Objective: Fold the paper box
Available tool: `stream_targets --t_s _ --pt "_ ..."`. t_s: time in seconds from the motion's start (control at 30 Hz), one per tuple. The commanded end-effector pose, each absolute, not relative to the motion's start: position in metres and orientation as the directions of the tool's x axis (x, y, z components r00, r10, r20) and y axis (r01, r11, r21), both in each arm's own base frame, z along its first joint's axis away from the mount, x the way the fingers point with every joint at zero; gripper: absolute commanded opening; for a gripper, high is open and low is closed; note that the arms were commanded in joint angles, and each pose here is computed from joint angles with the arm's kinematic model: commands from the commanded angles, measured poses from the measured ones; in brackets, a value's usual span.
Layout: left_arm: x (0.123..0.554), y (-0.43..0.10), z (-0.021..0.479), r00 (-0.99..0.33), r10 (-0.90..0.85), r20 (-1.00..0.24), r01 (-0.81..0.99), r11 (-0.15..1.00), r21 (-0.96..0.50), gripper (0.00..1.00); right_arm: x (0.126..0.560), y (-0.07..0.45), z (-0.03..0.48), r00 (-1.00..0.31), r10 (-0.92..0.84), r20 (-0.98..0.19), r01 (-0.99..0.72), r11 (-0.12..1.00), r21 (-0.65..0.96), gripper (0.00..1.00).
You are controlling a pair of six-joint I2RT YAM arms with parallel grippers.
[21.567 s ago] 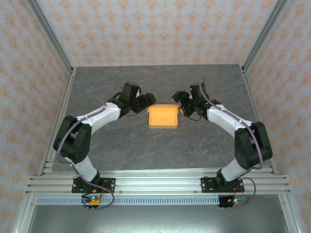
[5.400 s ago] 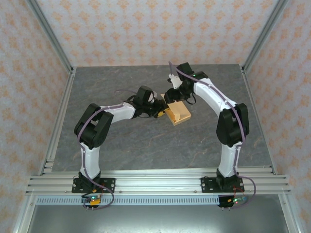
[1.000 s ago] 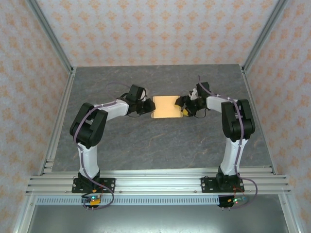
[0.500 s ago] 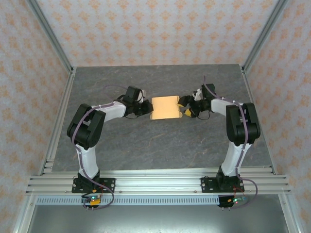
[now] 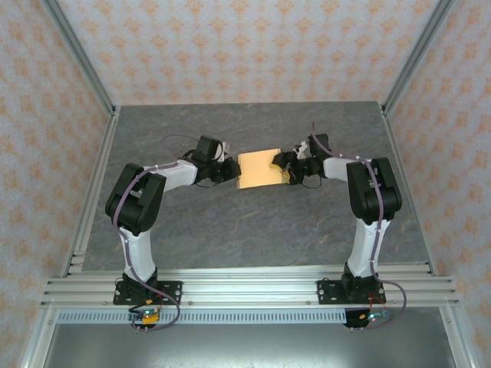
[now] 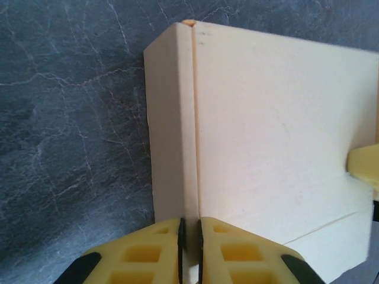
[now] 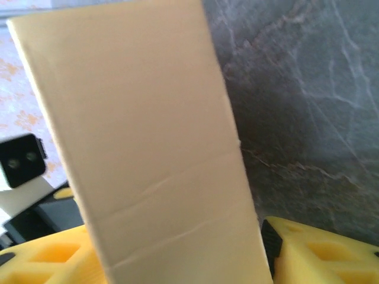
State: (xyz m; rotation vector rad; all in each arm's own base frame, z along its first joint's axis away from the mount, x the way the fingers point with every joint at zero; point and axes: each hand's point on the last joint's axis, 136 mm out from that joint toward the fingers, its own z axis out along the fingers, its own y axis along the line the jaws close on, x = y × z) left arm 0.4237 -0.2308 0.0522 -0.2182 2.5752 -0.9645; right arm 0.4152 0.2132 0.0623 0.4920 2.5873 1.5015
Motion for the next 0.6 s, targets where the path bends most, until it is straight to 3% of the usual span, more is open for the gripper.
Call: stream_targets --t_s 0.0,0.17,0.33,0.43,0.57 --pt "0.399 -0.218 0.019 -0.947 -0.254 -0.195 -0.091 0.797 -0.597 0.2 0.427 0.22 0.076 -0.923 0.375 0.091 0.239 0.37 0.898 0.59" --pt "0.413 -0.217 0.082 -0.898 -0.243 -0.368 0.045 0.78 -0.624 0.41 0.423 0.217 0.08 -0.863 0.464 0.2 0.357 0.281 0.891 0.46" --pt "0.418 -0.2 0.144 -0.752 -0.215 -0.623 0.216 0.813 -0.541 0.49 0.406 0.214 0.09 -0.823 0.481 0.301 0.455 0.242 0.857 0.42" --pt "0.407 -0.188 0.172 -0.577 -0.141 -0.804 0.364 0.837 -0.409 0.54 0.385 0.21 0.097 -0.797 0.484 0.361 0.53 0.276 0.802 0.41" --pt "0.372 -0.198 0.182 -0.305 0.074 -0.95 0.567 0.815 -0.119 0.76 0.356 0.202 0.105 -0.762 0.495 0.417 0.607 0.324 0.726 0.41"
